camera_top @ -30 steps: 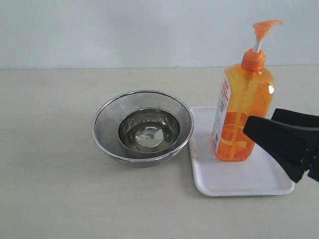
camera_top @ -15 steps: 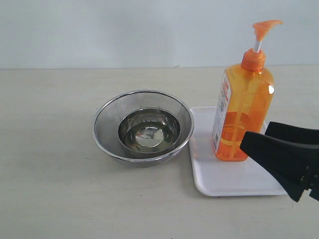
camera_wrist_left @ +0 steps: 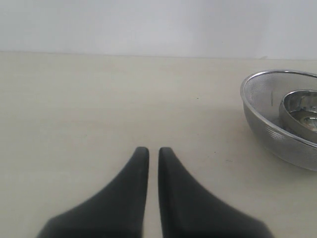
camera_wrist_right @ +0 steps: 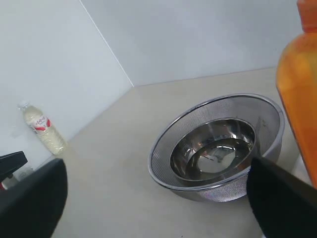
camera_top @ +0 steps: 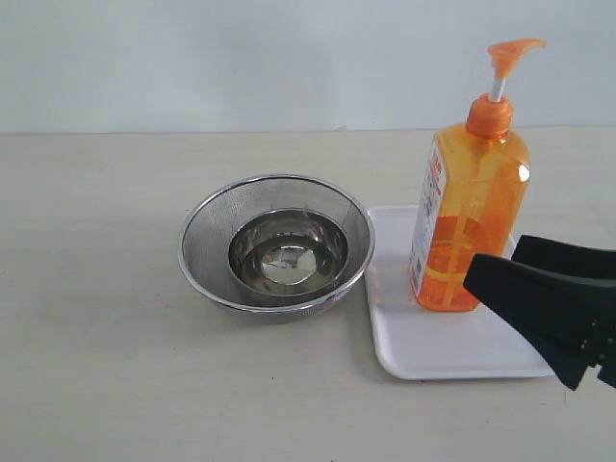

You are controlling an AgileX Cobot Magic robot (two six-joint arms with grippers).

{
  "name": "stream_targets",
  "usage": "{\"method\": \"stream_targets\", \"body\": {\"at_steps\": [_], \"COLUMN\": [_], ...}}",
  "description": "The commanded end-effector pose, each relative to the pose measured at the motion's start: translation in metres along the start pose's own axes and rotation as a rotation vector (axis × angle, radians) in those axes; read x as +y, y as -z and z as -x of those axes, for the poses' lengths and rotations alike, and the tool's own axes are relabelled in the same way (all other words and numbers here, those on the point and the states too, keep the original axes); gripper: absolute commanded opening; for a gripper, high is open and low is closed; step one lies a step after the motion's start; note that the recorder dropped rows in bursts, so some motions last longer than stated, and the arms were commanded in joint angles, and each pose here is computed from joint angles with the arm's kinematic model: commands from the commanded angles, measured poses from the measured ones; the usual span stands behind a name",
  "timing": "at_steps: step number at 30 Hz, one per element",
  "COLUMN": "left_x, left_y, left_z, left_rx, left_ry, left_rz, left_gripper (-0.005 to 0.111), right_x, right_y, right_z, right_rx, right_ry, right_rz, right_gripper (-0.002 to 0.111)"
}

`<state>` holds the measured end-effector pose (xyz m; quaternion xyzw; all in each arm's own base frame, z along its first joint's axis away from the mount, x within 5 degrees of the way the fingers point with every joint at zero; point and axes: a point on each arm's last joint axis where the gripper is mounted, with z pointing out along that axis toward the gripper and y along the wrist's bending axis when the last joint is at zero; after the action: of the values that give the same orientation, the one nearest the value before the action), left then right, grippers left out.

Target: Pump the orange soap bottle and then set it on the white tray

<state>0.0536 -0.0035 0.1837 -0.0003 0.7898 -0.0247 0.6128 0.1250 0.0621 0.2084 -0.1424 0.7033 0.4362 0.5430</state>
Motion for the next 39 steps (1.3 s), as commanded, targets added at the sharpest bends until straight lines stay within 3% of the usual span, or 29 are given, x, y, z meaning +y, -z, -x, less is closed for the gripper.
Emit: {"method": "stream_targets", "body": {"at_steps": [1,20,26,32,39], "left_x": [0.000,0.000,0.000,0.000,0.000], "left_y": [0.000,0.000,0.000,0.000,0.000], "left_z": [-0.001,-0.001,-0.001,-0.001,-0.001], "left_rx": [-0.001,-0.001,-0.001,-0.001,-0.001], "left_ry": [0.010,0.010,0.010,0.010,0.010], "left_rz": [-0.002,-0.002,-0.002,-0.002,-0.002], "left_gripper": [0.007,0.007,0.007,0.007,0.007], "right_x": [0.001,0.000,-0.002,-0.003,0.023], "right_y": [0.001,0.001,0.007,0.024,0.042], "right_z": [0.000,-0.002,-0.010,-0.009,-0.006], "right_rx": [-0.008,0.007,0.119,0.122,0.038], "right_ry": [-0.003,0.041,0.080,0.031,0.229], "right_rz": [0.005,-0.006,-0.125,-0.372,-0.379], "right_gripper": [0.087,0.087,0.087,0.087,0.087]}}
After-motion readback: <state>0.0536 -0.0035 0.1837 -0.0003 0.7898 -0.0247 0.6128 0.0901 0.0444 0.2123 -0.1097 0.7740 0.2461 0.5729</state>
